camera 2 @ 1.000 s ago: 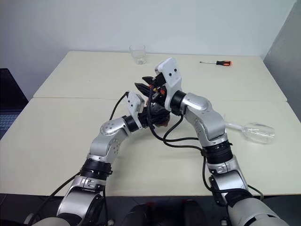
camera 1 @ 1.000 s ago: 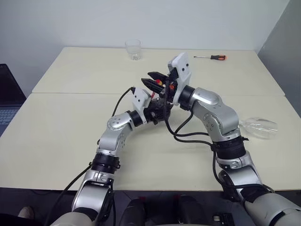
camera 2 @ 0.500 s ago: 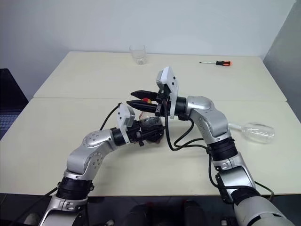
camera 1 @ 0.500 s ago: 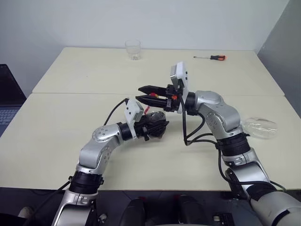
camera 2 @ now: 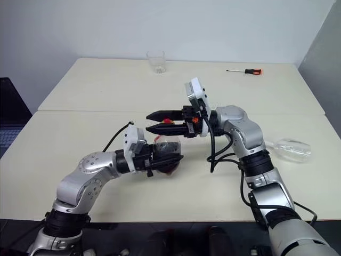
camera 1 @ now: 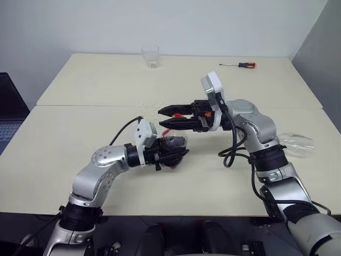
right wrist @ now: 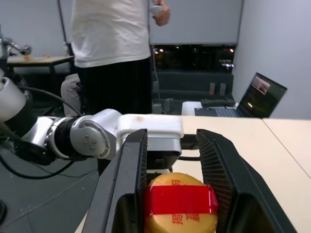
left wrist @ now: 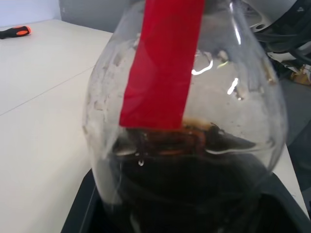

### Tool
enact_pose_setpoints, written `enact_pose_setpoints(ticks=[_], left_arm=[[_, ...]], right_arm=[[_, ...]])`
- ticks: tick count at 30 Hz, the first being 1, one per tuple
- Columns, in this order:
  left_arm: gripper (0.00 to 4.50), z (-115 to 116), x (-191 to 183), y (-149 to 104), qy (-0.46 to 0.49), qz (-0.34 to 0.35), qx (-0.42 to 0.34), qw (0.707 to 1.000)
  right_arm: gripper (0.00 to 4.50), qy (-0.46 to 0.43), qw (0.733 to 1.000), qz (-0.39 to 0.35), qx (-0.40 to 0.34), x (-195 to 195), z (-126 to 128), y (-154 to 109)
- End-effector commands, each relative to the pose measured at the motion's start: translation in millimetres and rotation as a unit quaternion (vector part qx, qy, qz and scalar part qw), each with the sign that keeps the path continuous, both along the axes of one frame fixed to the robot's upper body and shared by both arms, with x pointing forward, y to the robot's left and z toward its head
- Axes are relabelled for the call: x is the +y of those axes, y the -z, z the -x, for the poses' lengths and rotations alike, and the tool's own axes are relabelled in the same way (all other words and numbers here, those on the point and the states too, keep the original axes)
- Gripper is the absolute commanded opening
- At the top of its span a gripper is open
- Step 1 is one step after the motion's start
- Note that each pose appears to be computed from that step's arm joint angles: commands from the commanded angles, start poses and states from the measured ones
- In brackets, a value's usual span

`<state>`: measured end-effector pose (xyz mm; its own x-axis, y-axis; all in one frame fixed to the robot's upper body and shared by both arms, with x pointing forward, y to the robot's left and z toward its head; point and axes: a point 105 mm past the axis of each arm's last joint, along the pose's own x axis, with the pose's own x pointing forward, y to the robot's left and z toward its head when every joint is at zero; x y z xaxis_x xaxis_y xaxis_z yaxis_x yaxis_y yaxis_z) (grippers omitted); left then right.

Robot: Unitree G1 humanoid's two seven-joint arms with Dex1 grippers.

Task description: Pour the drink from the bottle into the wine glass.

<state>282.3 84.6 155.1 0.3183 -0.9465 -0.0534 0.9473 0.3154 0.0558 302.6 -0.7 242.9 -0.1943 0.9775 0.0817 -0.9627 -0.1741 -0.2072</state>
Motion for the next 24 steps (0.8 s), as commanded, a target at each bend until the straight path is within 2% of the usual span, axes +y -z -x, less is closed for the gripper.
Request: enact_pose_setpoints(ticks=[1, 18, 24], left_arm=[[2.18, 12.1, -3.5, -25.4, 0.035, 0.033, -0.042, 0.998], [2.18, -5.0, 1.4, -22.2, 0.001, 0.03, -0.056, 0.998], [2.18, -7.6, 0.2, -21.8, 0.003, 0.031, -0.058, 0.998]], right_arm=[[1.28, 0.026, 0.998, -0.004, -0.052, -14.4, -4.4, -11.2], [1.28, 0.081, 0.996, -0.031, 0.008, -14.7, -1.0, -29.1], [3.37, 0.099, 0.993, -0.044, 0.04, -19.8, -0.7, -32.4]])
